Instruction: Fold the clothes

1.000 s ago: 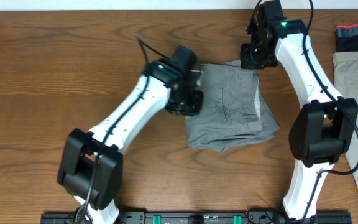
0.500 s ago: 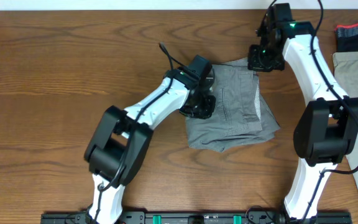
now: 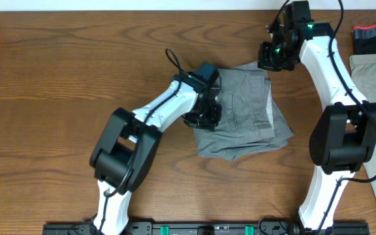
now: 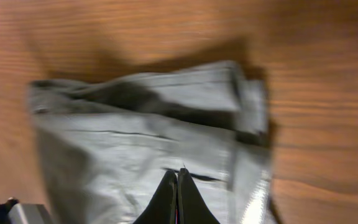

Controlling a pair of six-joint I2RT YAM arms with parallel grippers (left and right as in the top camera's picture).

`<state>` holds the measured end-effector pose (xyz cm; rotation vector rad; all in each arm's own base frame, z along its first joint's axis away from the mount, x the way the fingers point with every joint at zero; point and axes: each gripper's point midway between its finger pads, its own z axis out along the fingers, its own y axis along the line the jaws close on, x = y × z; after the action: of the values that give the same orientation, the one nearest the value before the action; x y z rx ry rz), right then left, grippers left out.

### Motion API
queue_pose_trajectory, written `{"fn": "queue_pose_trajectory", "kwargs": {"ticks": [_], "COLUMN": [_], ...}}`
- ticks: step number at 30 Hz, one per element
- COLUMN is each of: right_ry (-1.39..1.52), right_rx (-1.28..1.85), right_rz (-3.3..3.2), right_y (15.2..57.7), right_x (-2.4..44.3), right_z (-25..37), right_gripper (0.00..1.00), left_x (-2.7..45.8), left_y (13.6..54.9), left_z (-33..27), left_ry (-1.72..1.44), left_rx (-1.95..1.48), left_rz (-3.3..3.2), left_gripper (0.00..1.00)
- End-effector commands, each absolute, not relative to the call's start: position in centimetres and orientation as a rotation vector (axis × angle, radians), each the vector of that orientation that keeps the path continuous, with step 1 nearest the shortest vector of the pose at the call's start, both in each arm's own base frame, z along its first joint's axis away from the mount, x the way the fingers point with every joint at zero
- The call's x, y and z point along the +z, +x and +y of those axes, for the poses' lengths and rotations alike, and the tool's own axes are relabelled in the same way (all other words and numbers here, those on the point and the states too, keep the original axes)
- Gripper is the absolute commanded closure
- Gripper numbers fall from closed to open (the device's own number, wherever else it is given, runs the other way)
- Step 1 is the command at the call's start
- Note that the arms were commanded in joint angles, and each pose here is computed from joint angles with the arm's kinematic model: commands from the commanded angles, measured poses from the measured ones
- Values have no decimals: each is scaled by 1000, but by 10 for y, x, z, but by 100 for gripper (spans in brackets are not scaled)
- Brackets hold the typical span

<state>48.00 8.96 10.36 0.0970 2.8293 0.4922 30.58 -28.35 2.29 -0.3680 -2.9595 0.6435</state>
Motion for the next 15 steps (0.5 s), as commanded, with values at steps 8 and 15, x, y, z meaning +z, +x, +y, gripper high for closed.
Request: {"fn": "queue_pose_trajectory", "kwargs": {"ticks": [8,15], "right_ry": [-112,-101], "right_rx": [949,1208], "right_rz": [2815,2799], "right_y": [458,457], "right_x": [91,44], "right_z": [146,166], "right_gripper": [99,100], "left_x": [88,68], "left_y": [314,301], "left_z": [-267,-263], "left_ry": [-332,-287], "left_rx": [640,585], "left_rz": [-3118,-3034], "left_gripper": [88,88]}}
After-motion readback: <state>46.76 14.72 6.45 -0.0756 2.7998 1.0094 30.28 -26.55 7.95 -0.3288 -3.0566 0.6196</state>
